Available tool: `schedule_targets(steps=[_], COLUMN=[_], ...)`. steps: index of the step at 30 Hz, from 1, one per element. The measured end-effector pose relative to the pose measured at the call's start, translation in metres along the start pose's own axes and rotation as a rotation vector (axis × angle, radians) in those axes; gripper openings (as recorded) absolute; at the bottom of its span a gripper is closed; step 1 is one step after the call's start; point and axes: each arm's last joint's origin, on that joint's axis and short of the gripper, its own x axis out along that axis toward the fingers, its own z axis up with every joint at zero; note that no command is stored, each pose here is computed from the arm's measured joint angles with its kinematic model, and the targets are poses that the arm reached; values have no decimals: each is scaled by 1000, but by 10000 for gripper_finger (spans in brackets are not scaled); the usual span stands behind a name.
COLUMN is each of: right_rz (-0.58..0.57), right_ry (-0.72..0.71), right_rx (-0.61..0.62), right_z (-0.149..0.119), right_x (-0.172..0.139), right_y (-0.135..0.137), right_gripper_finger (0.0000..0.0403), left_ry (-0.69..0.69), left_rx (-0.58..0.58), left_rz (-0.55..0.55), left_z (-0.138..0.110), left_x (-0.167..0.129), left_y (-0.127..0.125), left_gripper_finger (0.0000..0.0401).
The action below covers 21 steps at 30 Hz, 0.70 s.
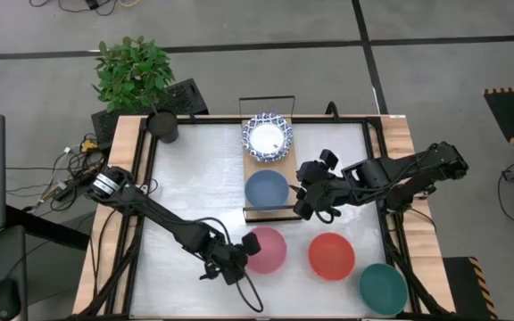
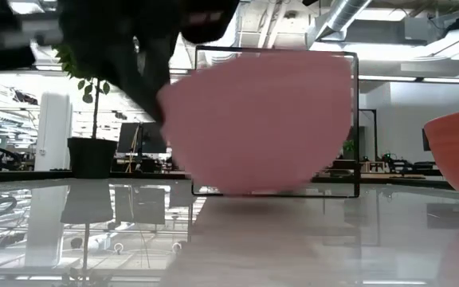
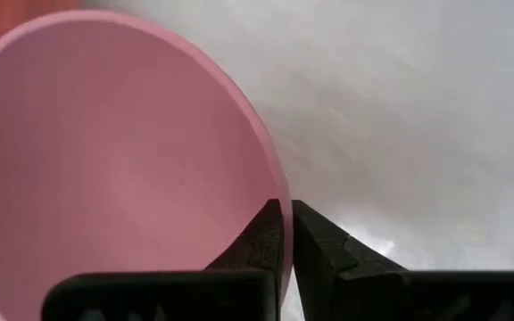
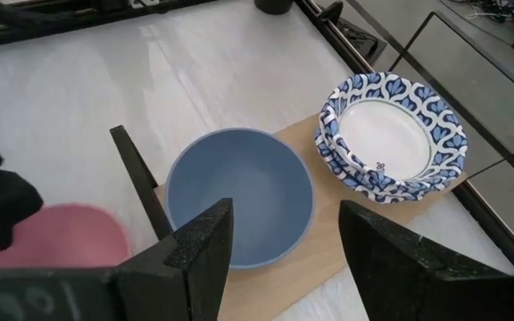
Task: Place and stack bowls onto a shelf
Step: Stack the pink bowl on top of the blue bowl on the shelf
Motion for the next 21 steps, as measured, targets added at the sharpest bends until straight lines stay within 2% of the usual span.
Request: schedule_targets(steps=[6, 13, 18, 21], right_rz=[0, -1, -6, -20], right_ry=[0, 0, 9, 31], right_rx=[0, -3, -11, -27], right_z=[0, 0, -1, -4], right_x=[0, 0, 0, 0], right_y=[0, 0, -1, -2], right_gripper_finger=[230, 230, 230, 230], left_ry=[-34, -20, 102, 221], left_rx=[-94, -271, -323, -296], left_rz=[-35, -71, -3, 69], left_z=[22, 57, 61, 53], left_x=[-25, -92, -151, -185], left_y=[18, 41, 53, 59], left_gripper_finger=[1, 1, 0, 0])
